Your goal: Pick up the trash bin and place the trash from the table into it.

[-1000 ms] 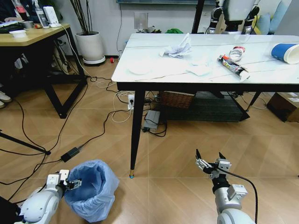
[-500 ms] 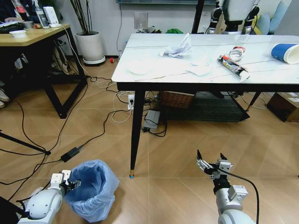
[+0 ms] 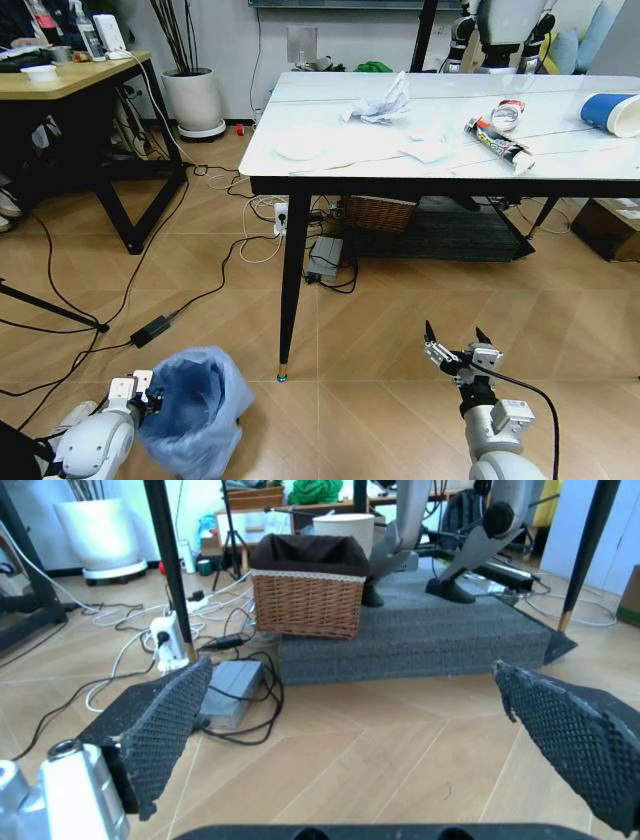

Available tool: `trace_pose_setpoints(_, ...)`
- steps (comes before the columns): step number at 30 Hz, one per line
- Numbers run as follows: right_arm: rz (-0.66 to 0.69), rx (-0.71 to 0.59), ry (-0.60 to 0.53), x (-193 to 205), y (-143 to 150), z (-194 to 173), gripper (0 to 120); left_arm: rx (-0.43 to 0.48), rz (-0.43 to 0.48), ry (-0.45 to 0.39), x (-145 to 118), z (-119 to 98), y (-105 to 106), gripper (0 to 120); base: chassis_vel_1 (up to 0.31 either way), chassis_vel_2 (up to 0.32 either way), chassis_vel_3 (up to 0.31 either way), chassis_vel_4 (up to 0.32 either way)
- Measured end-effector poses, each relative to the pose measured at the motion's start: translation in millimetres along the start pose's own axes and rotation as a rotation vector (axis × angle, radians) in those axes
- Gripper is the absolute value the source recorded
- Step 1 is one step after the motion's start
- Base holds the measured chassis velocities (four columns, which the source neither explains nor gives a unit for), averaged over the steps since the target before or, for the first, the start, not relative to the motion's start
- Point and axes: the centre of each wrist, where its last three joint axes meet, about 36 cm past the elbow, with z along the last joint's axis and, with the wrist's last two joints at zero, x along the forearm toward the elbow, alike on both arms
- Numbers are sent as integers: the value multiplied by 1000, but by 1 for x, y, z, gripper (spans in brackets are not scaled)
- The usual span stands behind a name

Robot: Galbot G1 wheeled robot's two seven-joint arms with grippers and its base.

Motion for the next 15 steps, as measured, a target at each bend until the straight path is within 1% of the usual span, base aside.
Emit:
trace_pose_setpoints(3, 1, 2, -5, 1, 0, -1, 100, 6, -3, -1, 2, 0, -1, 8, 0, 0, 0, 0)
trace_pose_setpoints(4, 1, 2, -5, 1, 0, -1, 100, 6, -3, -1, 2, 0, -1, 8, 0, 0, 0, 0)
trace_pose_setpoints(7, 1, 3, -7, 3, 0, -1, 100, 14, -7, -4, 5, 1, -3, 0, 0, 0, 0, 0)
trace_pose_setpoints(13, 2, 6, -10, 4, 0, -3, 100, 26, -8, -4, 13, 1, -10, 0, 0, 0, 0, 0)
trace_pose_setpoints(15, 3, 6, -13, 5, 0, -4, 100, 30, -5, -11, 20, 0, -14, 0, 0, 0, 0, 0)
